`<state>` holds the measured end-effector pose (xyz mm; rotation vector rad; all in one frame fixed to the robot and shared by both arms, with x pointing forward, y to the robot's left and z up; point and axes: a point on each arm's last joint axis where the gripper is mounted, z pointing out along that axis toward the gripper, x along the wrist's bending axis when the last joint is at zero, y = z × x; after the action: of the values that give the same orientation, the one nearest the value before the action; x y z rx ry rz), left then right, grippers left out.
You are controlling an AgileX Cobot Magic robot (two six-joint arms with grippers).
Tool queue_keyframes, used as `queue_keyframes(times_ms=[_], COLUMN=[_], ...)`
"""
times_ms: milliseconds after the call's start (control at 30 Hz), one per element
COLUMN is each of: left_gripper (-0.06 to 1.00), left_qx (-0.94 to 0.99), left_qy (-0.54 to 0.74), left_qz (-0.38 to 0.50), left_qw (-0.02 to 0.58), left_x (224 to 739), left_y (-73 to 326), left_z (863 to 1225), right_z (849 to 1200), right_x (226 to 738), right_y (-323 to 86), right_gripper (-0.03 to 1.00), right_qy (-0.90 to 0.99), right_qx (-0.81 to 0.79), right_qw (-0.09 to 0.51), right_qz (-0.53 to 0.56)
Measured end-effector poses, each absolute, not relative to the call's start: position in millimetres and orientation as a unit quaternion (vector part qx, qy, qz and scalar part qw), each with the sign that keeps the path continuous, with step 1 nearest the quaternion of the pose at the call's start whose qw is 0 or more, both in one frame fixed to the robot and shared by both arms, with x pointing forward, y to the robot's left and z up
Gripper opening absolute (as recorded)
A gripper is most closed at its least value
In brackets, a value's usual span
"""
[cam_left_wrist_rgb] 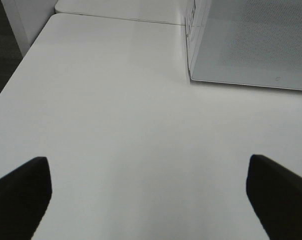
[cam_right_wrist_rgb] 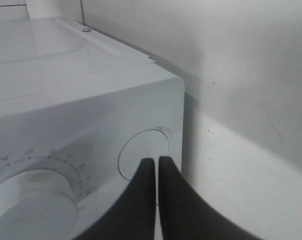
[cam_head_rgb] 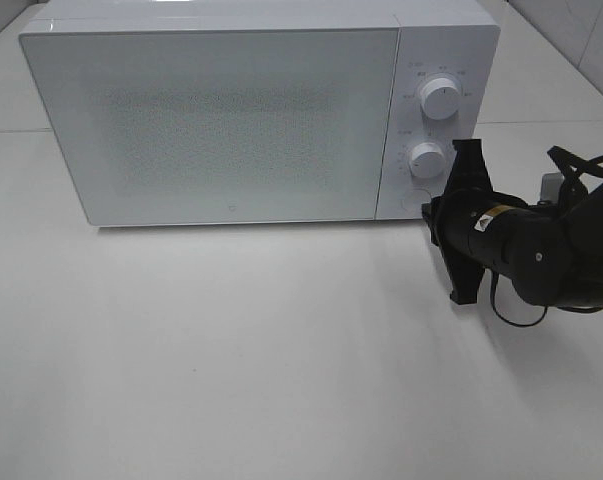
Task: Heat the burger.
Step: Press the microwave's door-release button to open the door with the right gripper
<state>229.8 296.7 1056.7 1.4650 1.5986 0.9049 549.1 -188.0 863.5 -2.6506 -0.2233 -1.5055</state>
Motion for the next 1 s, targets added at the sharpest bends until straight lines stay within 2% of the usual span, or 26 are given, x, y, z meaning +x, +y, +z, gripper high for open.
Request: queue_keyframes(times_ms=[1000], left_gripper=[0.97], left_qx=[0.575], left_qy=[0.628], left_qz=[0.355], left_qw=[0.386], left_x=[230], left_y=[297], left_z=[1057], right_z=[853], right_x=[577], right_y=[-179], right_gripper=[0.0], right_qy=[-0.071], right_qx=[-0.859], right_qw=[0.034], right_qz=[-0.505])
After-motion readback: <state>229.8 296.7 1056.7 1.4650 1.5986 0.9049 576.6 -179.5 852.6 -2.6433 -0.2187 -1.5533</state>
